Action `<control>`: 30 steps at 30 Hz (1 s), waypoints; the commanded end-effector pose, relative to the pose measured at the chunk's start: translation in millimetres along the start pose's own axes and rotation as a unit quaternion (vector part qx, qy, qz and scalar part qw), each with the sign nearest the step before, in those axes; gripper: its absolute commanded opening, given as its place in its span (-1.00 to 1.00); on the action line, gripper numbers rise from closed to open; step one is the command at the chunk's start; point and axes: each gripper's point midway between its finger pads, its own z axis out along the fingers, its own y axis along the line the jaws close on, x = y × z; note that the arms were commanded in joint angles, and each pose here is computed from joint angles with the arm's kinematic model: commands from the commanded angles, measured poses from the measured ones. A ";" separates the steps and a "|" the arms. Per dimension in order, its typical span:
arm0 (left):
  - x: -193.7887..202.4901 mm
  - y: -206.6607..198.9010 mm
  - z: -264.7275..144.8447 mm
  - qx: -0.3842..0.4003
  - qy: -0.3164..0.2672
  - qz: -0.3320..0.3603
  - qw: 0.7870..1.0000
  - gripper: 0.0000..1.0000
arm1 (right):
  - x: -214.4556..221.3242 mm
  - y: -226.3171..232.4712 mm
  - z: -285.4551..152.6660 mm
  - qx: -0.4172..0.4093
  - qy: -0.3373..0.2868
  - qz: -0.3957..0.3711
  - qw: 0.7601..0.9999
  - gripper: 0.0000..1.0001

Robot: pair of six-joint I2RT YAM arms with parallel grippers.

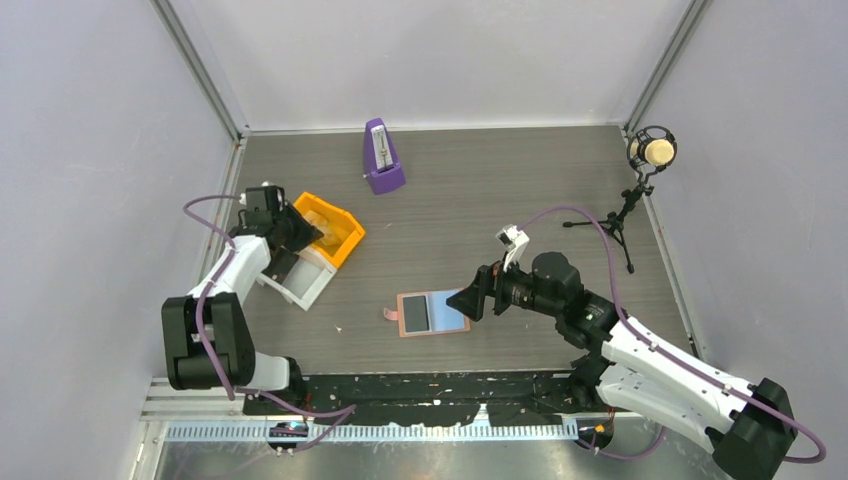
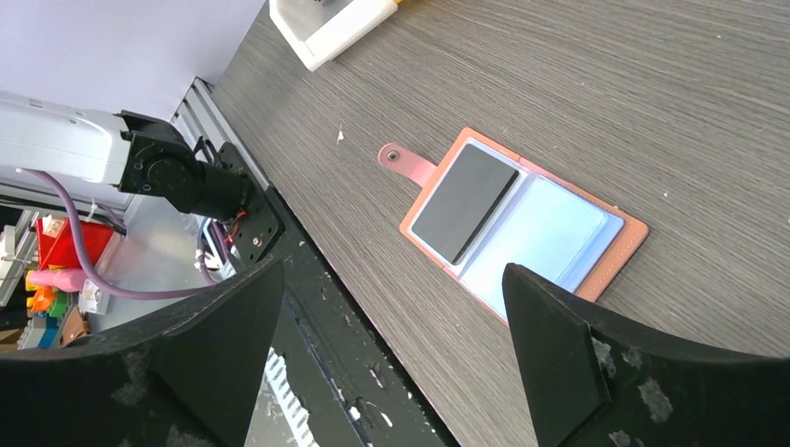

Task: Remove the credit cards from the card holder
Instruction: Place the credit card in the storage box.

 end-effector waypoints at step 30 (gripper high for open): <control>-31.4 -8.4 -20.8 -0.018 -0.034 0.066 0.997 -1.00 | -14.8 10.2 -7.4 -0.020 -0.036 -0.020 0.999 0.91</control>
